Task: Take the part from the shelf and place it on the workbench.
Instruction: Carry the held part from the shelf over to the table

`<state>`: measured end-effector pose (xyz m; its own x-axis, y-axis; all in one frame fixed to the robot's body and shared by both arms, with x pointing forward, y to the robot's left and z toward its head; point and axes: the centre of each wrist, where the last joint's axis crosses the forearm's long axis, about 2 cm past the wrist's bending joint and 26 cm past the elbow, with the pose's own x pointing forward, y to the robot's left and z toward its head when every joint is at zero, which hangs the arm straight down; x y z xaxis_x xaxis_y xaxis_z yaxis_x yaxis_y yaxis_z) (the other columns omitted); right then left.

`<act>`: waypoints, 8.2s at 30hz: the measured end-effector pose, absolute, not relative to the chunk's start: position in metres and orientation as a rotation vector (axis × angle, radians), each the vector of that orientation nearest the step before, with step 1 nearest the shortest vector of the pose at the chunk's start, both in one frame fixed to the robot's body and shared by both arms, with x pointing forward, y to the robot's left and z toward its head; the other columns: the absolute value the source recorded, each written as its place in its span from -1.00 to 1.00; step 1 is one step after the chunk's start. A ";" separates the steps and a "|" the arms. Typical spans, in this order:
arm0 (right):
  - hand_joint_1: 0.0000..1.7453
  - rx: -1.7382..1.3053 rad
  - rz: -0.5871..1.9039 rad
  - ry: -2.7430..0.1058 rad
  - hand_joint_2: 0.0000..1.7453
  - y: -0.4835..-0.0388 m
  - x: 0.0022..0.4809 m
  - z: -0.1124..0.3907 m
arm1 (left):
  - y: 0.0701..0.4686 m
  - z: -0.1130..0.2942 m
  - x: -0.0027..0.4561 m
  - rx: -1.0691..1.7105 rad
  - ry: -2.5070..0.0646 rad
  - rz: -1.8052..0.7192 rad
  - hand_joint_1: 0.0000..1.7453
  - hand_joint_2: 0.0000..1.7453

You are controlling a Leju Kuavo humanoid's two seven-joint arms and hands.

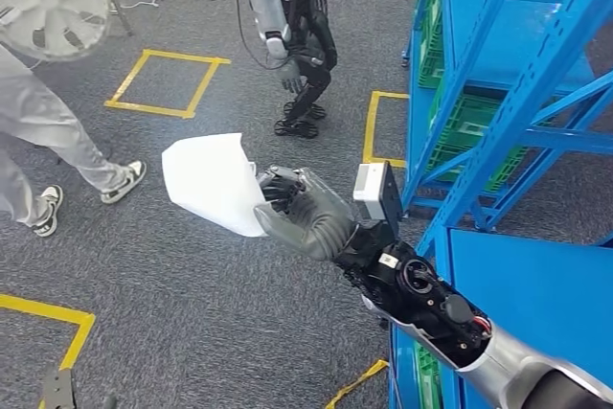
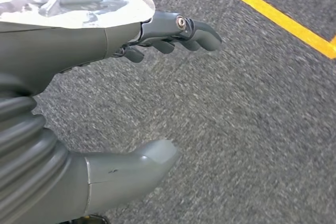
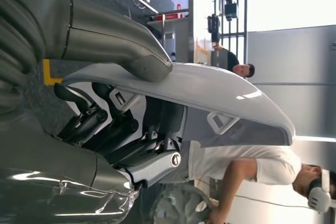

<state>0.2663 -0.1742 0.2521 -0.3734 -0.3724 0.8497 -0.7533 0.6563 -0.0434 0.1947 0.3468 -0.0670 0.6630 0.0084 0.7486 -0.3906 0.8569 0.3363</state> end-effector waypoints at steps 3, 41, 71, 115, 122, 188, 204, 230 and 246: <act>1.00 0.875 0.542 -1.989 1.00 -0.175 0.266 0.252 | 0.346 -0.067 0.195 0.504 -0.823 0.236 -1.00 1.00; 1.00 0.899 0.589 -1.976 1.00 -0.177 0.266 0.248 | 0.343 -0.067 0.196 0.405 -0.823 0.258 -1.00 1.00; 1.00 0.896 0.591 -1.967 1.00 -0.178 0.265 0.246 | 0.343 -0.067 0.198 0.405 -0.826 0.274 -1.00 1.00; 1.00 0.894 0.597 -1.976 1.00 -0.179 0.273 0.246 | 0.342 -0.066 0.200 0.441 -0.823 0.263 -1.00 1.00; 1.00 0.893 0.601 -1.975 1.00 -0.179 0.274 0.246 | 0.343 -0.065 0.201 0.461 -0.819 0.257 -1.00 1.00; 1.00 0.861 0.602 -1.968 1.00 -0.179 0.285 0.236 | 0.337 -0.063 0.207 0.437 -0.802 0.289 -1.00 1.00; 1.00 0.801 0.585 -1.957 1.00 -0.180 0.294 0.229 | 0.341 -0.064 0.203 0.462 -0.797 0.296 -1.00 1.00; 1.00 0.700 0.485 -1.993 1.00 -0.189 0.291 0.225 | 0.346 -0.066 0.199 0.370 -0.791 0.308 -1.00 1.00; 1.00 0.686 0.476 -2.016 1.00 -0.192 0.288 0.229 | 0.348 -0.065 0.201 0.370 -0.793 0.303 -1.00 1.00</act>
